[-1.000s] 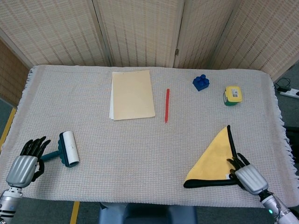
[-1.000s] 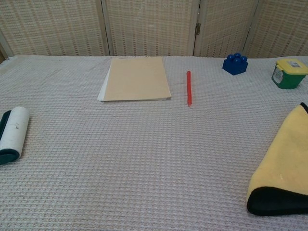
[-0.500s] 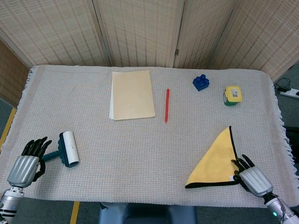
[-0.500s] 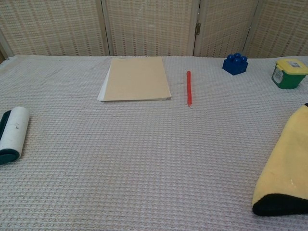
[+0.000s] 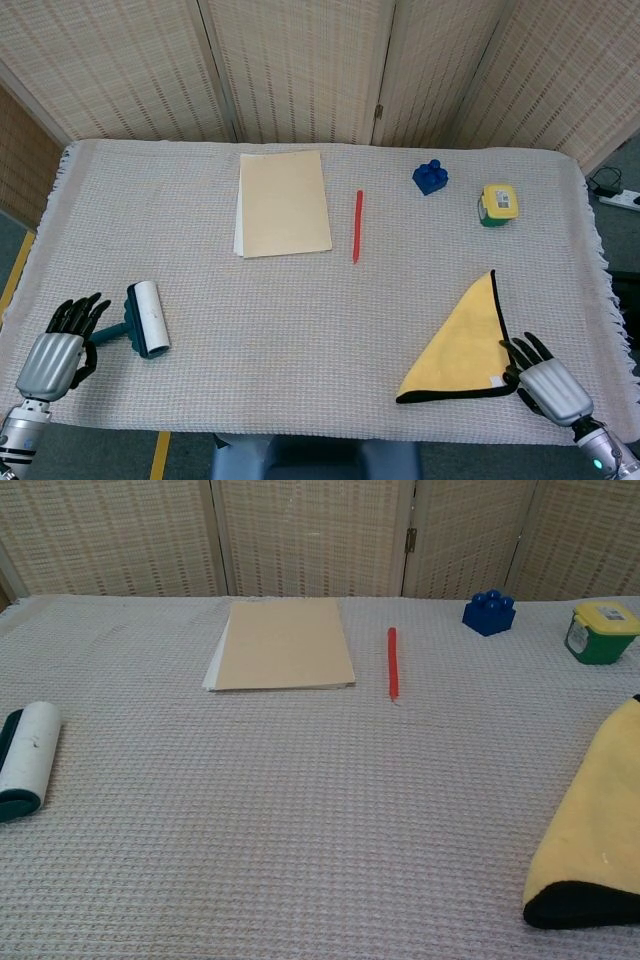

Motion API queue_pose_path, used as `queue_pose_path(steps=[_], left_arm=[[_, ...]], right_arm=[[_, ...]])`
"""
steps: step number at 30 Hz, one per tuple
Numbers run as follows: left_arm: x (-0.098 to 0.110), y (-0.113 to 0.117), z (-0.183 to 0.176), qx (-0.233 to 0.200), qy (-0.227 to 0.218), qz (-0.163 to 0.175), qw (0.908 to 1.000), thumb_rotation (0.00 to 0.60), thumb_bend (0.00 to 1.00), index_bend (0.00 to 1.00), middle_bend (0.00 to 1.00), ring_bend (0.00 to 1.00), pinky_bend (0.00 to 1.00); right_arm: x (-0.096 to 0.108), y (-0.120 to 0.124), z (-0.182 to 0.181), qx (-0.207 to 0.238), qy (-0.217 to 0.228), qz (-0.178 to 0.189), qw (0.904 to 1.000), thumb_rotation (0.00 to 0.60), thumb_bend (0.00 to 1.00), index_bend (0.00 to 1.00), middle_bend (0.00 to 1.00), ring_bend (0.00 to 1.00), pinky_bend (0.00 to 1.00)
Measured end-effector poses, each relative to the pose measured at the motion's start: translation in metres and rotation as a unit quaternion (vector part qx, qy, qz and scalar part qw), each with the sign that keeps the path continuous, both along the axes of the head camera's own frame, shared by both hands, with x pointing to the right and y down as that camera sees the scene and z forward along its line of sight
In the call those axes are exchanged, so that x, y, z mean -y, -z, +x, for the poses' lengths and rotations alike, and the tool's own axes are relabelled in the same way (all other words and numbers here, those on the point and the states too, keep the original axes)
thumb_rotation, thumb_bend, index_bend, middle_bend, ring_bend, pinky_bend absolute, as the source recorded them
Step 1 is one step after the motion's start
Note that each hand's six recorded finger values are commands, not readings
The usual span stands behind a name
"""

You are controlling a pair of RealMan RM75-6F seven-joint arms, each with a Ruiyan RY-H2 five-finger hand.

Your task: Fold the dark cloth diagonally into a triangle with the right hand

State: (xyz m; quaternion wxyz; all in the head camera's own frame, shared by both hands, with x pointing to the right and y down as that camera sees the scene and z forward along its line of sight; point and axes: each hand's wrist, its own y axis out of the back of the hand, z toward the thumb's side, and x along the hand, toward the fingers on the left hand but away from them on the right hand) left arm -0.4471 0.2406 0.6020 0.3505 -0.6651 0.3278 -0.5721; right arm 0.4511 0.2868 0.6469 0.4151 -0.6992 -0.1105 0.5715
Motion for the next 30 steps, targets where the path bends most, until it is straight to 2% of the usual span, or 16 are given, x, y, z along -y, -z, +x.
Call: queue_pose_path(steps=[8, 16, 22, 27, 29, 30], left_arm=[[0.0, 0.001, 0.0, 0.0, 0.001, 0.002, 1.0, 0.6, 0.9, 0.0, 0.06, 0.0, 0.0], [0.0, 0.0, -0.001, 0.0, 0.001, 0.0, 1.0, 0.6, 0.9, 0.0, 0.06, 0.0, 0.0], [0.0, 0.001, 0.0, 0.0, 0.0, 0.0, 1.0, 0.6, 0.9, 0.0, 0.06, 0.0, 0.0], [0.0, 0.001, -0.001, 0.0, 0.001, 0.0, 1.0, 0.6, 0.9, 0.0, 0.06, 0.0, 0.0], [0.0, 0.0, 0.0, 0.0, 0.0, -0.001, 1.0, 0.6, 0.9, 0.0, 0.06, 0.0, 0.0], [0.0, 0.0, 0.0, 0.001, 0.0, -0.001, 1.0, 0.6, 0.9, 0.0, 0.06, 0.0, 0.0]], right_arm=[[0.002, 0.001, -0.001, 0.007, 0.0, -0.001, 1.0, 0.6, 0.49, 0.48, 0.11, 0.08, 0.0], [0.006, 0.01, -0.003, 0.028, -0.011, 0.024, 0.9992, 0.6, 0.49, 0.48, 0.12, 0.09, 0.0], [0.003, 0.005, -0.002, 0.033, -0.012, 0.02, 0.9992, 0.6, 0.49, 0.48, 0.12, 0.09, 0.0], [0.01, 0.011, -0.004, 0.048, -0.026, 0.035, 0.9979, 0.6, 0.49, 0.48, 0.12, 0.09, 0.0], [0.012, 0.013, -0.005, 0.058, -0.036, 0.039, 0.9969, 0.6, 0.49, 0.45, 0.11, 0.08, 0.0], [0.014, 0.016, -0.005, 0.067, -0.046, 0.042, 0.9958, 0.6, 0.49, 0.4, 0.1, 0.08, 0.0]])
